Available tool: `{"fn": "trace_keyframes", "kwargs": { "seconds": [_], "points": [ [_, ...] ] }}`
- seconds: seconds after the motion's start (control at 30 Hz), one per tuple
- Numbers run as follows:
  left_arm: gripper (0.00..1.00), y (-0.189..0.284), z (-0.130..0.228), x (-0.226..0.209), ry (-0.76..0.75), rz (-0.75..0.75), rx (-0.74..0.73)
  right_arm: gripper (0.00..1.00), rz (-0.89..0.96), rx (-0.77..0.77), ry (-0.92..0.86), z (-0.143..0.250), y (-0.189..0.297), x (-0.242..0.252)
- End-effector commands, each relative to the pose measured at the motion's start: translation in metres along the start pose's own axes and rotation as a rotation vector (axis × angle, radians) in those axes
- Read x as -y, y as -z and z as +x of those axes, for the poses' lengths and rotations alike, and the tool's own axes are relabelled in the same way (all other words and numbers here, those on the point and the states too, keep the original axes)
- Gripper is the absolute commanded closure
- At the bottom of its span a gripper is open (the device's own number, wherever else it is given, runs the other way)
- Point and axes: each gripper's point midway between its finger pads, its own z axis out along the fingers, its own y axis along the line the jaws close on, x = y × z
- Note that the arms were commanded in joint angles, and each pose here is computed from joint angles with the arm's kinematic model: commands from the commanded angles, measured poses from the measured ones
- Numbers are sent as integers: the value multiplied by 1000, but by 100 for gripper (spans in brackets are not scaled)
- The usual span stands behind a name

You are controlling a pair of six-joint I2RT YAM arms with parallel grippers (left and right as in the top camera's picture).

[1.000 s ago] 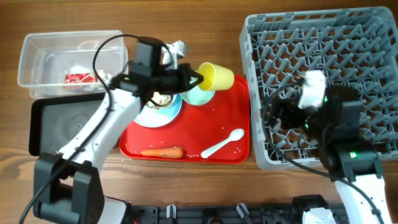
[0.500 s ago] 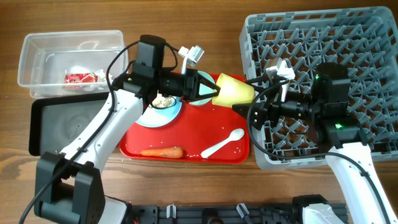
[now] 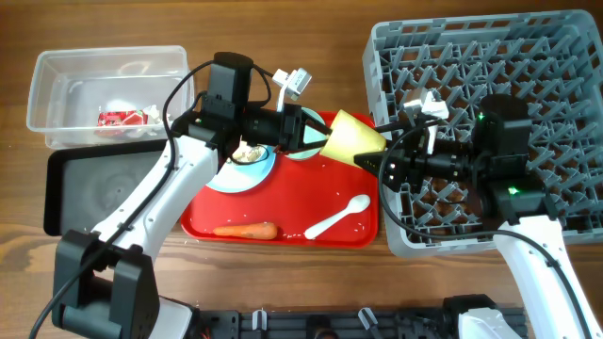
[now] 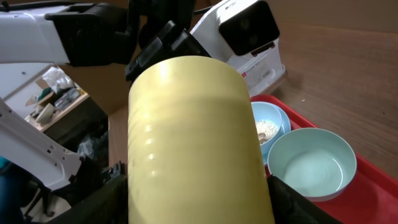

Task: Sort waste into correct bins and load items into the dishwasher rack
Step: 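Grasp the yellow cup with the left gripper and hand it to the right gripper, then place the yellow cup in the dish rack with the right gripper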

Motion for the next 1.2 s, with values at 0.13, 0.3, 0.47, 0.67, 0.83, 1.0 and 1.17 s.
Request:
{"fn": "trace_keyframes", "kwargs": {
  "seconds": [0.13,0.3,0.47,0.67,0.83,1.0,1.17],
  "points": [
    [57,13,-16,-65,12,-379,154,51,289,-69,-114,19,7,47],
    [44,100,9,-142,155,-1056,289,62,648,-97,-345,29,58,72],
    [40,159,21,-113,103,-1293,420,62,1158,-139,-457,-1,172,75],
    [39,161,21,-103,87,-1281,442,62,1505,-196,-843,45,277,118],
    [37,161,21,-103,87,-1282,441,62,1547,-218,-1093,90,314,154],
    [37,161,23,-104,92,-1285,435,54,1552,-235,-1201,117,327,179],
    [36,161,24,-104,94,-1286,433,19,1539,-264,-1246,130,326,187]
  ]
}}
